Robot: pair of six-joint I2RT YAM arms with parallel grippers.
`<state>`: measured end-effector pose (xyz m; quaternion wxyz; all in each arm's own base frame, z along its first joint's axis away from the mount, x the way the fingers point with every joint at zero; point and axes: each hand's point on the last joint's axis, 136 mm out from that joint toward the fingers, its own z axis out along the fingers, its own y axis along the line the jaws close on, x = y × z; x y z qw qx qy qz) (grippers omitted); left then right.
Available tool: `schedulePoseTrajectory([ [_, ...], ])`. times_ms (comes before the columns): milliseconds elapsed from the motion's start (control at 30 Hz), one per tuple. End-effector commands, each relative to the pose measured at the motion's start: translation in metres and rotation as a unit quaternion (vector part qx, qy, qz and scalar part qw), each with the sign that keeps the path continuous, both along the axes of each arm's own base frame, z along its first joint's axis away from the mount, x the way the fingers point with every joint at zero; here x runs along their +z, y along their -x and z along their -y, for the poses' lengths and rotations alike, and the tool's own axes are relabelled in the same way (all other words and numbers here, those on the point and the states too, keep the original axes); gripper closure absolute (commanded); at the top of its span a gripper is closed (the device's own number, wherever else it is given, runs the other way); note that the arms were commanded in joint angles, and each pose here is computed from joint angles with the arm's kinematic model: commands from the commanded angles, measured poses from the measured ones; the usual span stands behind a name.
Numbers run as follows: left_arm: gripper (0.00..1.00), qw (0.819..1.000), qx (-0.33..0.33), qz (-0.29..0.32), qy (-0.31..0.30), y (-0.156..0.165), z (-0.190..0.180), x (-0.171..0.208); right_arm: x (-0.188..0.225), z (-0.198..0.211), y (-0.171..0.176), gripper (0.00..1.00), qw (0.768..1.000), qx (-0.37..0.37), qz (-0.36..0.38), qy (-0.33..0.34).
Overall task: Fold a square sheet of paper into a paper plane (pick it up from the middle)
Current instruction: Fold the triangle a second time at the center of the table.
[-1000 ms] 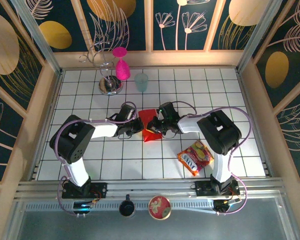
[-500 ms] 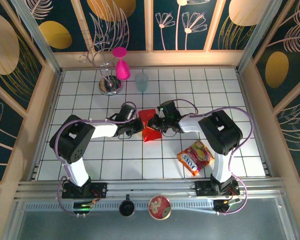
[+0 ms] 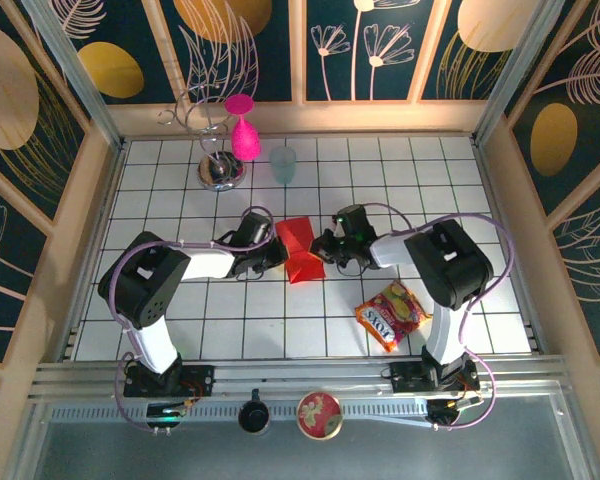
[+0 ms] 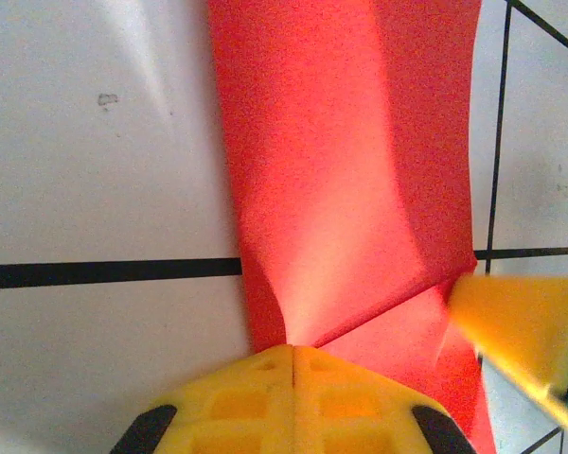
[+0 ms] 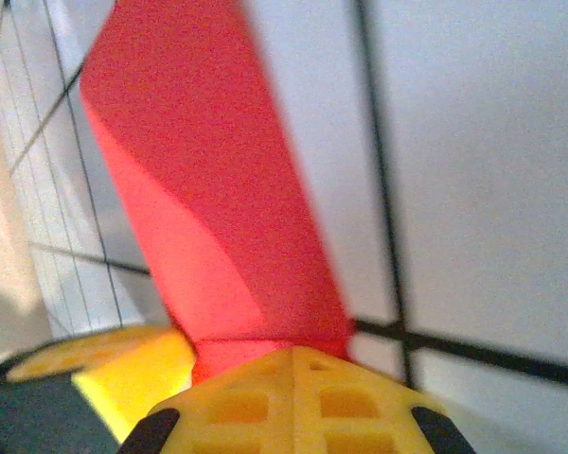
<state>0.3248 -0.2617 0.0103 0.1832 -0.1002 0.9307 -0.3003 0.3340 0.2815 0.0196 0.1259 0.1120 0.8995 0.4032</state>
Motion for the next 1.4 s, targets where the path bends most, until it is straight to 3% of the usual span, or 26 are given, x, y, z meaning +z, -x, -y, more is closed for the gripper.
schedulePoseTrajectory([
  [0,1.00,0.989,0.011,-0.092,-0.111,0.045,-0.048,-0.056,-0.002,0.036,-0.016,0.99,0.998,-0.046,0.014,0.048],
  [200,1.00,0.992,0.006,-0.078,-0.099,0.036,-0.040,-0.045,0.045,0.018,-0.024,1.00,0.989,-0.017,0.105,0.101],
  [567,1.00,0.995,-0.004,-0.069,-0.077,0.031,-0.030,-0.036,0.022,-0.044,0.009,1.00,0.996,0.078,0.045,0.013],
  [800,1.00,0.998,-0.017,-0.038,-0.044,0.019,-0.015,-0.011,-0.008,-0.031,0.022,1.00,0.996,0.076,0.005,0.046],
  [1000,1.00,0.999,-0.039,0.022,0.015,0.003,0.007,0.046,-0.042,-0.009,0.036,1.00,0.992,0.065,-0.035,0.103],
  [1167,0.95,0.997,-0.050,0.039,0.043,0.010,0.014,0.072,-0.056,-0.001,0.042,1.00,0.989,0.059,-0.056,0.121],
  [1367,0.95,0.996,-0.067,0.020,0.053,0.033,0.029,0.067,-0.065,0.005,0.048,1.00,0.987,0.055,-0.075,0.132],
])
